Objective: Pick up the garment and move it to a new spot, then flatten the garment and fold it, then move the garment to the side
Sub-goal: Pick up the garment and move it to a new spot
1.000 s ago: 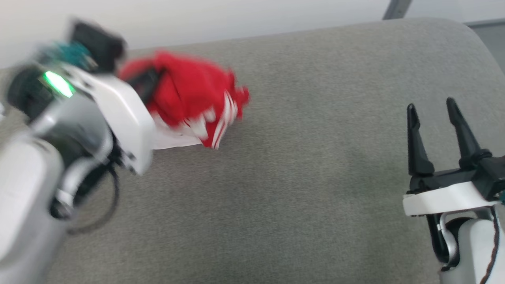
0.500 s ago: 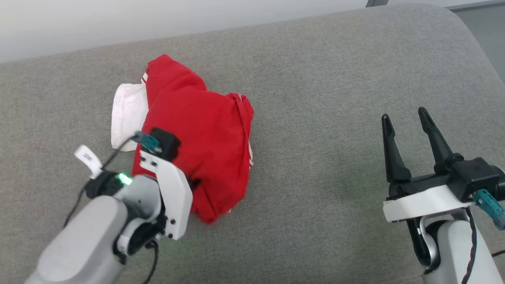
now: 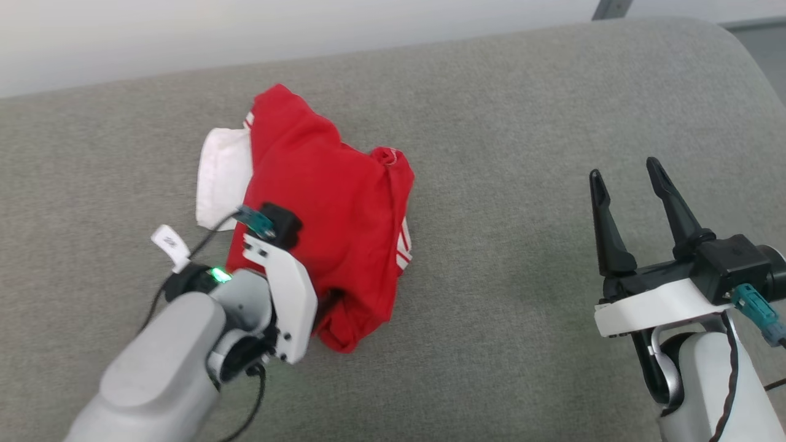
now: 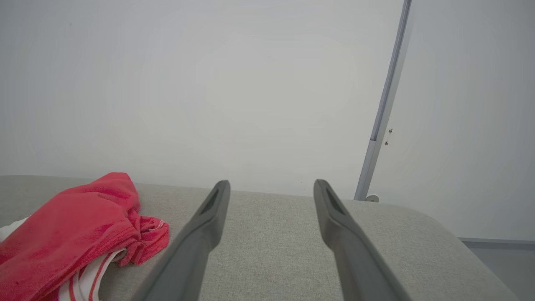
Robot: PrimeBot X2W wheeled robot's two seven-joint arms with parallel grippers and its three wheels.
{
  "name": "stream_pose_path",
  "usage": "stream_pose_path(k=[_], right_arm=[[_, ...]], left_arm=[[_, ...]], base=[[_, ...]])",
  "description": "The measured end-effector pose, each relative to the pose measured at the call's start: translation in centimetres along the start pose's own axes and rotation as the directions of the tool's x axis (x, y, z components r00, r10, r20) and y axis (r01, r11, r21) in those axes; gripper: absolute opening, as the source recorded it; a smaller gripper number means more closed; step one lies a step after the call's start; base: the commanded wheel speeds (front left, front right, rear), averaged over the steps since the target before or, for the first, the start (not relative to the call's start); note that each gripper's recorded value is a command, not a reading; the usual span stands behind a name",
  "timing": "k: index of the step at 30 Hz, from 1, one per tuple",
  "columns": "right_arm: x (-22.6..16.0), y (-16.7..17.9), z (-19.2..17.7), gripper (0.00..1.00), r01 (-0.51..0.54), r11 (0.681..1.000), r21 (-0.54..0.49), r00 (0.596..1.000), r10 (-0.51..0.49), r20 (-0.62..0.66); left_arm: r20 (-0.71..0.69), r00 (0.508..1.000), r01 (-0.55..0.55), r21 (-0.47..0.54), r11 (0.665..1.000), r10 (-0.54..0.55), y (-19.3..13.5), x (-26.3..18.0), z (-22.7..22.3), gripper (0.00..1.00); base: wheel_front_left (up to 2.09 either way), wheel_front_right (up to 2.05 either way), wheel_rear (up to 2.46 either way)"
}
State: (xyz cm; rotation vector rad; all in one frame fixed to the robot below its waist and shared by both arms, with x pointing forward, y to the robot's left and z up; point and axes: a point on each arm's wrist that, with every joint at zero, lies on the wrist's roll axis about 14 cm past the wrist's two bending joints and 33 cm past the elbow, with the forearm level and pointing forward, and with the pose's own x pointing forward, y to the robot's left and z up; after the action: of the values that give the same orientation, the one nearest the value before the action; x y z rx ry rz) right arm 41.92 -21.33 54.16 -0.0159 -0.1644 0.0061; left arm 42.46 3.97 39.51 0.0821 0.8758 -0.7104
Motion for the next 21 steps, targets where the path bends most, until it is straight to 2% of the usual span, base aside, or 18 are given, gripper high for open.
stream_pose_path(k=[5, 11, 19, 20, 21], right_arm=[[0.1, 0.6, 0.8, 1.00, -0.029, 1.000, -0.011, 0.999, 0.029, 0.018], [-0.4, 1.2, 1.6, 1.00, -0.059, 0.998, -0.027, 0.998, 0.060, 0.035], [-1.5, 1.6, 1.9, 1.00, -0.073, 0.997, -0.015, 0.996, 0.073, 0.044], [-1.8, 1.7, 1.7, 1.00, -0.079, 0.997, -0.021, 0.996, 0.079, 0.035], [-1.9, 1.7, 1.6, 1.00, -0.078, 0.997, -0.020, 0.996, 0.079, 0.032]], left_arm=[[0.140, 0.989, -0.054, 0.023, 0.998, 0.050, 1.5, -2.4, 2.6, 1.00], [0.379, 0.920, -0.127, 0.049, 0.991, 0.099, 2.8, -6.8, 5.7, 1.00], [0.657, 0.723, -0.242, -0.051, 0.969, 0.215, 4.7, -13.6, 7.2, 1.00], [0.697, 0.668, -0.284, -0.085, 0.955, 0.260, 5.5, -15.2, 6.7, 1.00], [0.716, 0.639, -0.296, -0.110, 0.949, 0.282, 5.9, -16.0, 6.5, 1.00]], base=[[0.00, 0.00, 0.00], [0.00, 0.00, 0.00], [0.00, 0.00, 0.00], [0.00, 0.00, 0.00], [0.00, 0.00, 0.00]])
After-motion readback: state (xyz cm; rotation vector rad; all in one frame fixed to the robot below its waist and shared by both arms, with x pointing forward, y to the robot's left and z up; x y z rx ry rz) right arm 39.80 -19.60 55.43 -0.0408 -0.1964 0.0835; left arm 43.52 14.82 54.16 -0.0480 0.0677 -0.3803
